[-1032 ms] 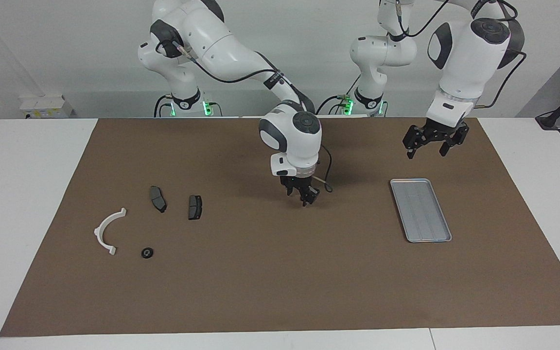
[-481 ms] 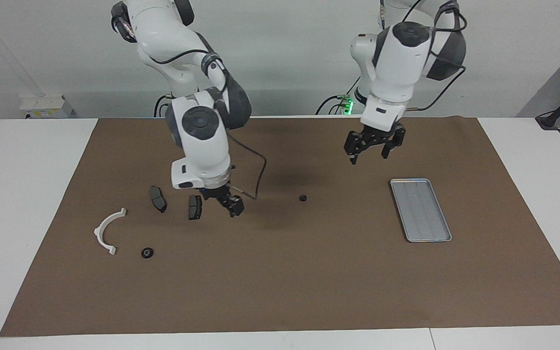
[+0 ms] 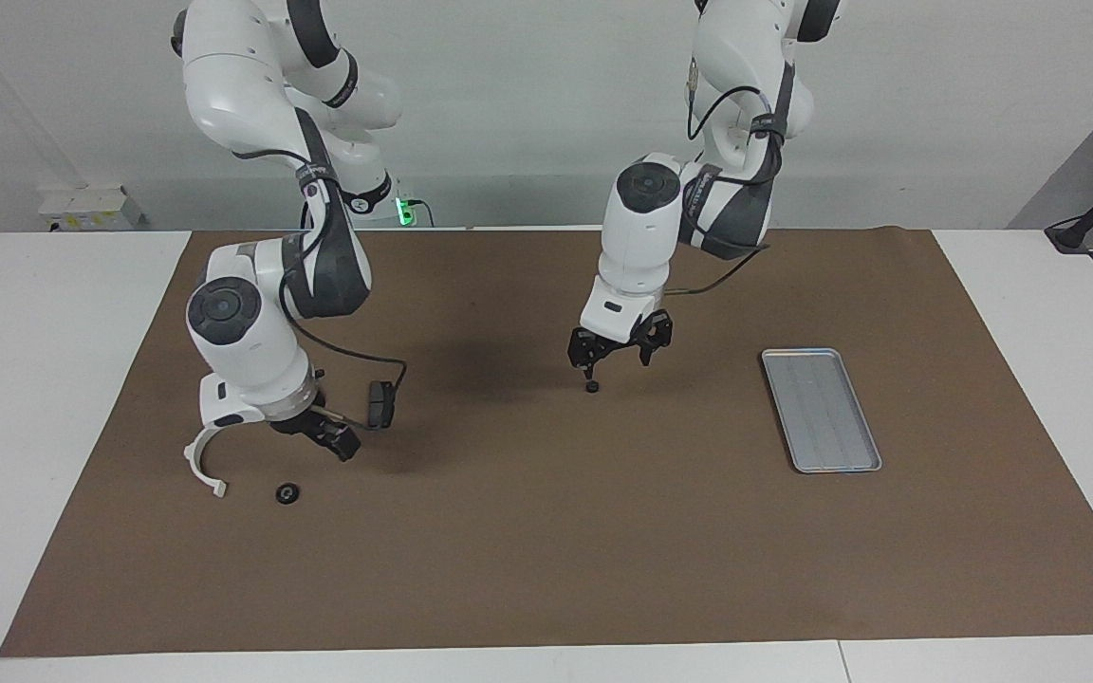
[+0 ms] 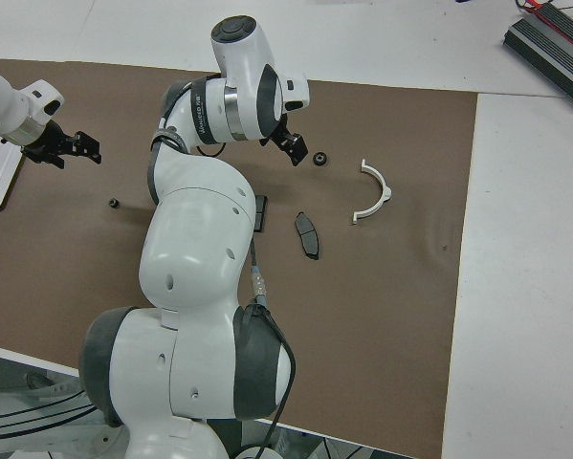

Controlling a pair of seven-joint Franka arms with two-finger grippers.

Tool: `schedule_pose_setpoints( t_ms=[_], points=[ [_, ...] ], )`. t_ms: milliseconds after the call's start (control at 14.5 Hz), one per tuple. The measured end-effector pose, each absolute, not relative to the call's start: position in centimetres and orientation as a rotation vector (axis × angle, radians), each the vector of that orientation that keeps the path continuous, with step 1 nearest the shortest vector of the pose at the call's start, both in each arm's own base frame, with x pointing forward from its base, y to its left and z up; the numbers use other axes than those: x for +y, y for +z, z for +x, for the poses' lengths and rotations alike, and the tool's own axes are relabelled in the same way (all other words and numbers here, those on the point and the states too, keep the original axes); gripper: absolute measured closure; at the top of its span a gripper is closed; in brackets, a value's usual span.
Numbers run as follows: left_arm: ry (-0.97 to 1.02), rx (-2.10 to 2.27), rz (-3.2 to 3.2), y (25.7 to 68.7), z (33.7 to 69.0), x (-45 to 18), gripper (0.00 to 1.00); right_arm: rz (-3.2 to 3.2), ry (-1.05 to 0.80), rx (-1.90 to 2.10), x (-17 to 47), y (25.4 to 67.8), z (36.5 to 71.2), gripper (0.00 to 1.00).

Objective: Pick bearing gear from pile to tray

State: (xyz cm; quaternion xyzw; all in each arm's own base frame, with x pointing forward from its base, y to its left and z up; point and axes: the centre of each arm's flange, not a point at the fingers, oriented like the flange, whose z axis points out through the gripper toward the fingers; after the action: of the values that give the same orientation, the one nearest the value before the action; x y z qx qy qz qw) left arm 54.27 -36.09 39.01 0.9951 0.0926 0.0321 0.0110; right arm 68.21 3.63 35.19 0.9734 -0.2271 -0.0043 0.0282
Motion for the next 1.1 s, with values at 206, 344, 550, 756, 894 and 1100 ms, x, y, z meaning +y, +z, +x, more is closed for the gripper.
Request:
schedule_pose_setpoints(
  t_ms=[206, 344, 550, 756, 894, 1100],
  points=[
    [0.063, 0.305, 3.106, 36.3, 53.9, -35.9, 0.0, 3.035, 0.026, -0.6, 0.7, 31.8, 68.5, 0.0],
    [0.028, 0.297, 3.115, 35.2, 53.0, -36.2, 0.0, 3.047, 0.04, -0.574, -0.6, 30.3, 68.7, 0.0],
    [0.013, 0.27, 3.122, 33.8, 51.5, -37.2, 0.01, 3.048, 0.081, -0.549, -0.6, 29.9, 69.1, 0.0],
    [0.034, 0.265, 3.109, 32.7, 50.6, -37.8, 0.0, 3.046, 0.13, -0.524, -0.4, 29.7, 69.4, 0.0],
    [0.041, 0.263, 3.105, 32.2, 50.2, -38.0, 0.02, 3.05, 0.144, -0.524, -0.5, 29.2, 69.6, 0.0],
    [0.061, 0.264, 3.093, 31.8, 50.1, -37.9, 0.0, 3.055, 0.16, -0.531, -0.9, 28.3, 69.8, 0.07]
  ],
)
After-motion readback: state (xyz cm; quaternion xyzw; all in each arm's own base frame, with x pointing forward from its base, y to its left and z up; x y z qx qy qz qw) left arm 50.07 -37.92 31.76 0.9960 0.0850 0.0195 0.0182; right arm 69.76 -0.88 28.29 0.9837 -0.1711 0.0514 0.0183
